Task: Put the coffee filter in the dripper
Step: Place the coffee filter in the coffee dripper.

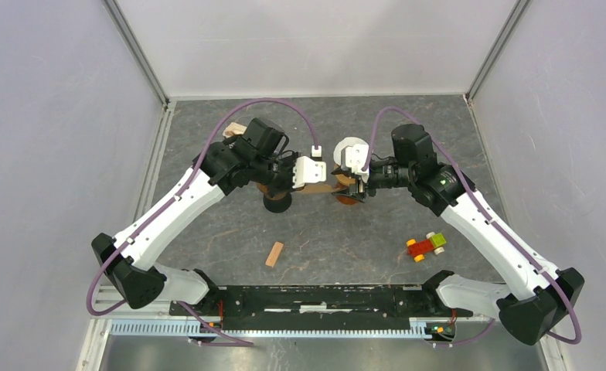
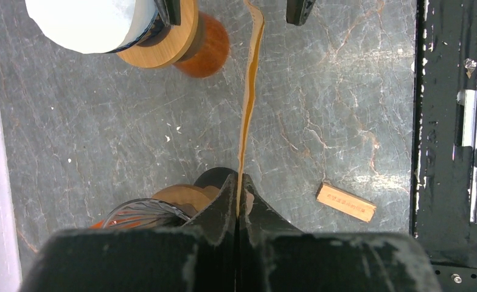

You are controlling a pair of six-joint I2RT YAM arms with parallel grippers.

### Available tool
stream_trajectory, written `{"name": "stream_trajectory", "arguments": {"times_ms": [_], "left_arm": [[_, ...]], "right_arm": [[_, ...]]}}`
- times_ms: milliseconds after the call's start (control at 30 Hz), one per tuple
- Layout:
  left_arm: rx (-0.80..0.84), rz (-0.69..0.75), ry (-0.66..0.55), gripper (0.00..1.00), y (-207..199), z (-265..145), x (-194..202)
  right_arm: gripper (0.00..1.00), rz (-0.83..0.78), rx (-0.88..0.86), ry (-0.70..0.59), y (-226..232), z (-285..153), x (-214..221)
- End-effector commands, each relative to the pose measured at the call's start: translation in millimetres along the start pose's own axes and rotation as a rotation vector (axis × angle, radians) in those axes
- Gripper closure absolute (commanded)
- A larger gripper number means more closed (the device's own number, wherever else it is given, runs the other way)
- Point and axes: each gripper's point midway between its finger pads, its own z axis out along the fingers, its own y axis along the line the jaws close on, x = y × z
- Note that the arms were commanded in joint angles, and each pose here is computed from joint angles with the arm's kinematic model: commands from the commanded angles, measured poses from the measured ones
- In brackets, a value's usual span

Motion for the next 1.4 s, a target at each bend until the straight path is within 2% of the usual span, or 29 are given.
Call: {"name": "stream_trajectory", "arguments": {"times_ms": [0, 467, 800, 1367], "left_arm": [[-0.002, 0.059, -0.014, 0.98, -0.8, -1.4, -4.9], [0.016, 0.065, -0.031, 0.98, -9.0, -2.0, -7.5], [0.016, 0.068, -0.035, 0.98, -8.7, -2.2, -9.7], [0.021, 0.072, -0.049, 0.98, -11.5, -3.9, -14.2]], "right_arm": [[0.46, -0.020, -0.022, -0.083, -1.1, -4.2, -28.8], [0.52, 0.029, -0.005, -0.127, -12.3, -7.9, -38.3], [0.50, 0.043, -0.080, -0.150, 4.3, -4.9, -32.4], [0.52, 0.077, -0.038, -0.108, -4.8, 3.2, -14.7]]}}
